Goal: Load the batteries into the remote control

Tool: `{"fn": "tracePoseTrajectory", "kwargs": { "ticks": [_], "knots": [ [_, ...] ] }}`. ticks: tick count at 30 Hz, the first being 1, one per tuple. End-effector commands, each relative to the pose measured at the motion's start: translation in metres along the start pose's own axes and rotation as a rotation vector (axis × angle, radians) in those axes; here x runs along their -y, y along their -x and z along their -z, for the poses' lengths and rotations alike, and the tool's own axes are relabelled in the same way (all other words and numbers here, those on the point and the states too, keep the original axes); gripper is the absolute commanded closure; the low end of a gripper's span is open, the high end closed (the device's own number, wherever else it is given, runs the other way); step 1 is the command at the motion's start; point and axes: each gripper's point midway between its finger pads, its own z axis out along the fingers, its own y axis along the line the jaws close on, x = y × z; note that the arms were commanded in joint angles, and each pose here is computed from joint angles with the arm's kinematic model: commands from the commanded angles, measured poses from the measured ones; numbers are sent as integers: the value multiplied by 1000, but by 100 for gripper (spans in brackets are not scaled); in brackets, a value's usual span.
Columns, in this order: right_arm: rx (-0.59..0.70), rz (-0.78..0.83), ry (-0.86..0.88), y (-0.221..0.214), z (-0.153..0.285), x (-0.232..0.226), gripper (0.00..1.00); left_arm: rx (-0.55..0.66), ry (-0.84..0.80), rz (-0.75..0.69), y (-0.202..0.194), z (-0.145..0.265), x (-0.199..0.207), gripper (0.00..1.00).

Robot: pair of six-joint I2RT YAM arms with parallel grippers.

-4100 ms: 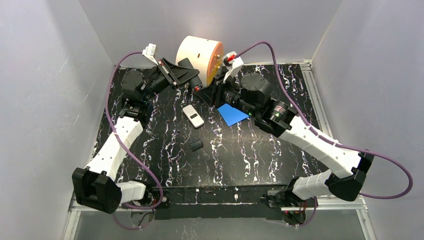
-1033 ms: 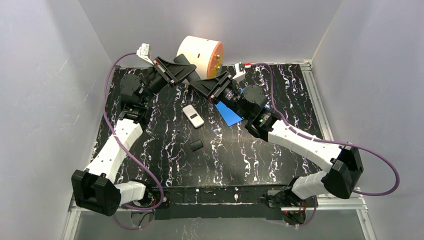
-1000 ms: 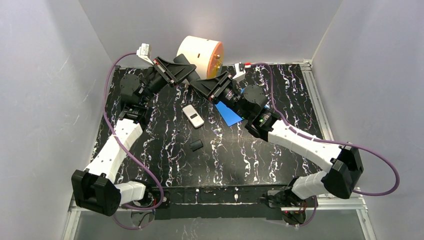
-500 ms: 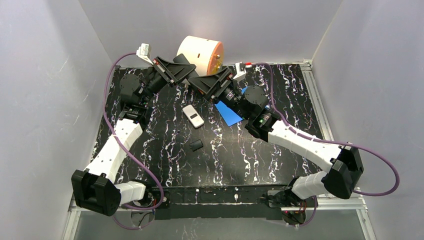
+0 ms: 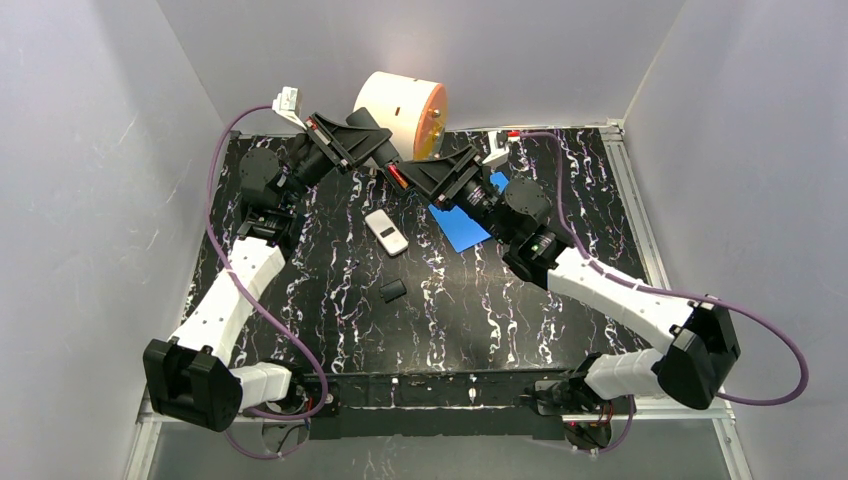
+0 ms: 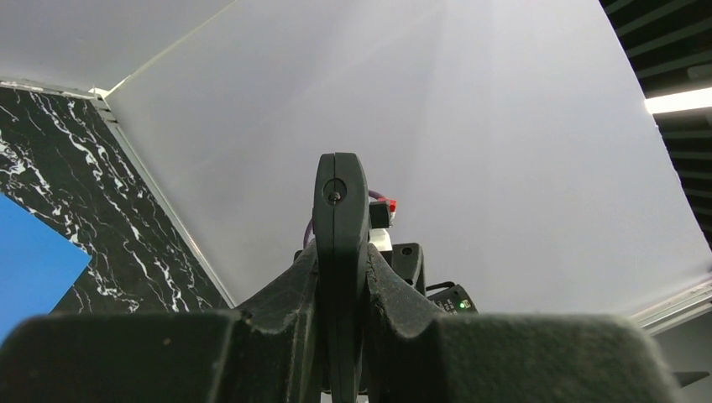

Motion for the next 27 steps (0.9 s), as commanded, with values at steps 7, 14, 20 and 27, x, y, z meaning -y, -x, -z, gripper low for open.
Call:
{"fn": "tracePoseTrajectory", "kwargs": {
  "ticks": [7, 14, 20, 27],
  "knots": [
    [55, 144, -25, 23, 17, -14, 28, 18, -70, -49, 9, -3, 19, 100],
    [-62, 378, -62, 14, 15, -14, 43, 41, -74, -41, 15, -6, 19, 100],
    [-42, 428, -95, 22, 13, -11, 49, 39, -76, -40, 15, -6, 19, 100],
    [-102, 449, -101, 11, 6, -2, 60, 72, -76, -29, 20, -6, 19, 100]
  ]
}}
